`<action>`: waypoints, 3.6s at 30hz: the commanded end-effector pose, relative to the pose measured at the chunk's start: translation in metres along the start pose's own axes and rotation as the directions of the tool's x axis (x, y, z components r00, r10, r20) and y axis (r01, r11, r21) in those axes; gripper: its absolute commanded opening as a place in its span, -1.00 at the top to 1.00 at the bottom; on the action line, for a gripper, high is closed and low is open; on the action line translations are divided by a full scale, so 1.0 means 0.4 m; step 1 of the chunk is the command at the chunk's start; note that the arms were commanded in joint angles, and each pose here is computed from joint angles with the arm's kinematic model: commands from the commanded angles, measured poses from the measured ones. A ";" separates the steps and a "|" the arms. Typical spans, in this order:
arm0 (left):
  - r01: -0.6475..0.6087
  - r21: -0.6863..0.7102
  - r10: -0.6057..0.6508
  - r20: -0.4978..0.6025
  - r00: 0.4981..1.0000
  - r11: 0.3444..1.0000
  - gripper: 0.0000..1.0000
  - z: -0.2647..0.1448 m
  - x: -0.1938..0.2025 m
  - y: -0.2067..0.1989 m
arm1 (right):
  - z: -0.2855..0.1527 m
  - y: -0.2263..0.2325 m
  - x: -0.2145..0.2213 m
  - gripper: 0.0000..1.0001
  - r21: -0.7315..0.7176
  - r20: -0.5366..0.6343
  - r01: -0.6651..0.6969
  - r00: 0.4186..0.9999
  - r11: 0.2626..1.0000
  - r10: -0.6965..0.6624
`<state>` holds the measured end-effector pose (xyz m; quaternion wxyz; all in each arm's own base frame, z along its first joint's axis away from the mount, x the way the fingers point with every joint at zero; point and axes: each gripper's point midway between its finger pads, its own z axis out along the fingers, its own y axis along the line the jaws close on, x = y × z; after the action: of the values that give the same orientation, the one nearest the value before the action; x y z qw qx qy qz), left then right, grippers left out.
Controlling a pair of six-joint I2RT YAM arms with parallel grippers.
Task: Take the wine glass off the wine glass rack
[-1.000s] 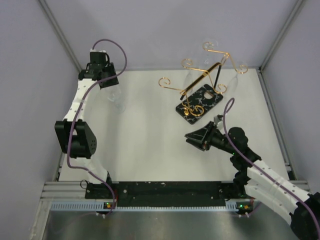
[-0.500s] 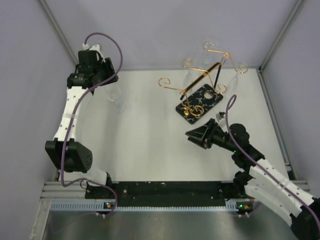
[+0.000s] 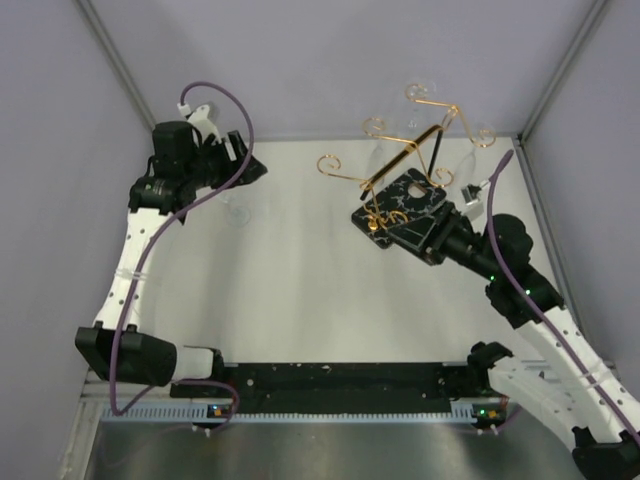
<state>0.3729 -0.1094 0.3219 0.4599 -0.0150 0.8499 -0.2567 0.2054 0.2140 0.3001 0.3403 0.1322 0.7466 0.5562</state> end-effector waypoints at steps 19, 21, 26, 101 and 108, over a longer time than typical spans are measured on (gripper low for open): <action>-0.043 0.351 0.035 0.029 0.999 0.936 -0.95 -0.101 0.055 -0.214 | -0.038 0.141 -0.446 -0.13 0.190 0.326 0.128 0.927 0.973 -0.185; -0.035 0.375 0.030 0.021 0.999 0.926 -0.95 -0.109 0.066 -0.223 | -0.050 0.112 -0.488 -0.11 0.216 0.365 0.091 0.916 0.972 -0.167; -0.015 0.400 0.017 -0.001 1.000 0.916 -0.94 -0.108 0.101 -0.221 | -0.086 0.053 -0.594 -0.09 0.284 0.457 0.024 0.876 0.959 -0.157; -0.016 0.489 0.053 -0.062 0.997 0.872 -0.94 -0.163 0.213 -0.231 | 0.079 -0.286 -0.880 0.33 -0.021 0.109 -0.042 0.993 0.999 0.044; -0.014 0.480 0.053 -0.067 0.996 0.877 -0.93 -0.162 0.221 -0.225 | 0.083 -0.284 -0.876 0.96 -0.023 0.103 -0.044 0.994 0.999 0.046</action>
<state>0.2557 -0.1838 0.3192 0.4054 0.1107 0.7855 -0.4544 0.5092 -0.0100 0.3007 0.3490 0.2053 0.7201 0.5635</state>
